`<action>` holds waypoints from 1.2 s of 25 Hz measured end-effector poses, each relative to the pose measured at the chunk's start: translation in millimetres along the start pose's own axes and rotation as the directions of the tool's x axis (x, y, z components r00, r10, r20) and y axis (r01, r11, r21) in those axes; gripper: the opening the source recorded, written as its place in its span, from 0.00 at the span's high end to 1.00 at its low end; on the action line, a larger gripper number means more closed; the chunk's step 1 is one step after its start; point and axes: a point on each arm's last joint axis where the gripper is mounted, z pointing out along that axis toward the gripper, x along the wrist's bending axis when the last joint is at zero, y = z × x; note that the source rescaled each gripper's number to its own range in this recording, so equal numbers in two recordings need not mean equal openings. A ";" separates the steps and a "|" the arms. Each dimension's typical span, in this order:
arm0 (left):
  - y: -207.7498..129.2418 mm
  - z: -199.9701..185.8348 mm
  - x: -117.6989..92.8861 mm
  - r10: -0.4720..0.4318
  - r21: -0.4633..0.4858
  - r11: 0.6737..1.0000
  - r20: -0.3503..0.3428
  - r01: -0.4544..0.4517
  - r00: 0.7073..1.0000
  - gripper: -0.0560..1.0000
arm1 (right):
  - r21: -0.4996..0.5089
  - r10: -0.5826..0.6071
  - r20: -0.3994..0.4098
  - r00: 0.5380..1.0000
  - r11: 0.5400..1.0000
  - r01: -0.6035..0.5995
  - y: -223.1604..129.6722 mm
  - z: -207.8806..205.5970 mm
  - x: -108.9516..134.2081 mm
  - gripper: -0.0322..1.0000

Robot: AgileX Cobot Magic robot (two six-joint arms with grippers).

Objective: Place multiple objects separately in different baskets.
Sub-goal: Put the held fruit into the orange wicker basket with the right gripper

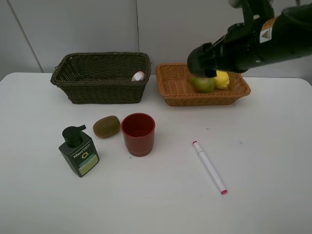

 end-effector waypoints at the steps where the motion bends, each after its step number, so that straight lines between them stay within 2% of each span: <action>1: 0.0 0.0 0.0 0.000 0.000 1.000 0.000 0.000 1.000 0.00 | -0.014 0.037 0.020 0.999 0.999 -0.037 3.8 0.0 -7.3 0.36; 5: 0.0 0.0 0.0 0.000 0.000 1.000 0.000 0.000 1.000 0.00 | -0.035 0.147 0.099 0.984 0.989 -0.145 13.6 8.1 -38.5 0.36; 12: 0.0 0.0 0.0 0.000 0.000 1.000 0.000 0.000 1.000 0.00 | 0.019 0.219 0.203 0.954 0.974 -0.228 14.1 53.0 -84.0 0.36; 22: 0.0 0.0 0.0 0.000 0.000 1.000 0.000 0.000 1.000 0.00 | 0.109 0.238 0.244 0.940 0.957 -0.271 2.2 119.4 -110.1 0.36; 30: 0.0 0.0 0.0 0.000 0.000 1.000 0.000 0.000 1.000 0.00 | 0.156 0.249 0.279 0.928 0.941 -0.299 -16.1 136.2 -127.5 0.36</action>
